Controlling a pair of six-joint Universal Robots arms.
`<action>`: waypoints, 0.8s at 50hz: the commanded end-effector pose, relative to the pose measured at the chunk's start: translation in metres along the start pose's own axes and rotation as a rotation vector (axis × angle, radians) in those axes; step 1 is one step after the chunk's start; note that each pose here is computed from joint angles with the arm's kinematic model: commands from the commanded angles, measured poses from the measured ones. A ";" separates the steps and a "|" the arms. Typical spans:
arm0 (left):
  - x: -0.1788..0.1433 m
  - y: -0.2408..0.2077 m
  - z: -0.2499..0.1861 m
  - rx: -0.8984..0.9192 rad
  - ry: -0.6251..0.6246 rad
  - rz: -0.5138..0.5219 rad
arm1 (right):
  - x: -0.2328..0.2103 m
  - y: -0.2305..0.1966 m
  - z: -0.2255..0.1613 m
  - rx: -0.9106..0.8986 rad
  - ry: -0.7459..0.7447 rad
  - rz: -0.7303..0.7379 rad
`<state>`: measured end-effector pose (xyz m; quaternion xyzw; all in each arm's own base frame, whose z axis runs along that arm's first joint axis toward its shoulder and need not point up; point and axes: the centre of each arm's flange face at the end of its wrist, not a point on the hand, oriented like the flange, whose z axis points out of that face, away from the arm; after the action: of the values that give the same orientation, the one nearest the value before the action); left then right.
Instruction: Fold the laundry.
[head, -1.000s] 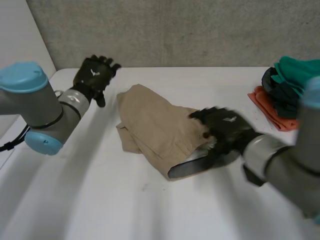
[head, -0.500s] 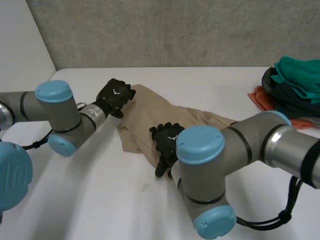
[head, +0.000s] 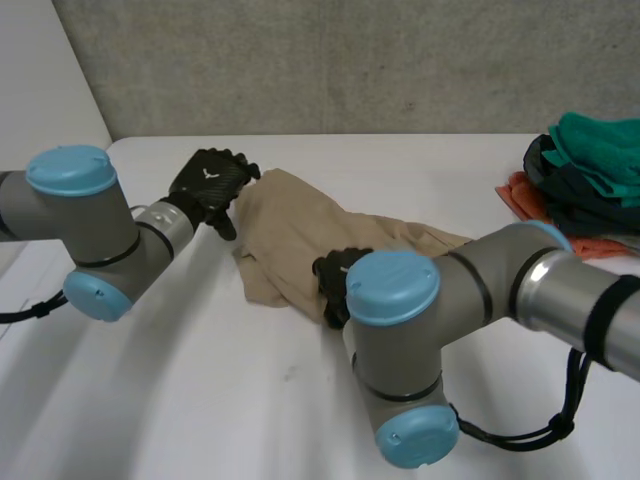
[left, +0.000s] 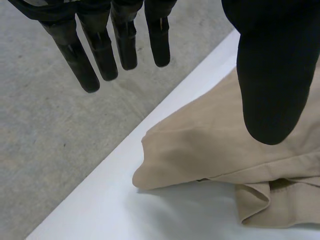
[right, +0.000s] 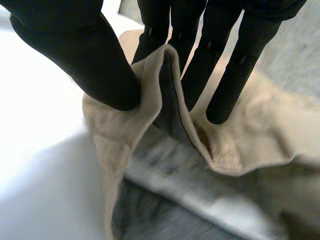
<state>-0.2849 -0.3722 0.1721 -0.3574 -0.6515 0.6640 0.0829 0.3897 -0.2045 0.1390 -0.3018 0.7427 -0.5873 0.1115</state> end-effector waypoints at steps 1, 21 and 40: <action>0.002 -0.004 -0.018 -0.027 -0.006 -0.093 | 0.020 -0.076 -0.033 0.180 0.027 -0.041; 0.025 0.007 0.004 0.047 -0.031 -0.126 | 0.038 -0.122 -0.104 0.236 -0.012 -0.180; 0.013 -0.083 -0.072 0.121 -0.096 -0.111 | 0.126 -0.126 -0.076 0.165 0.244 -0.299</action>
<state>-0.2930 -0.3360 0.2042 -0.2805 -0.6493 0.6991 0.1044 0.3013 -0.2154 0.2977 -0.3161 0.6536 -0.6876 0.0045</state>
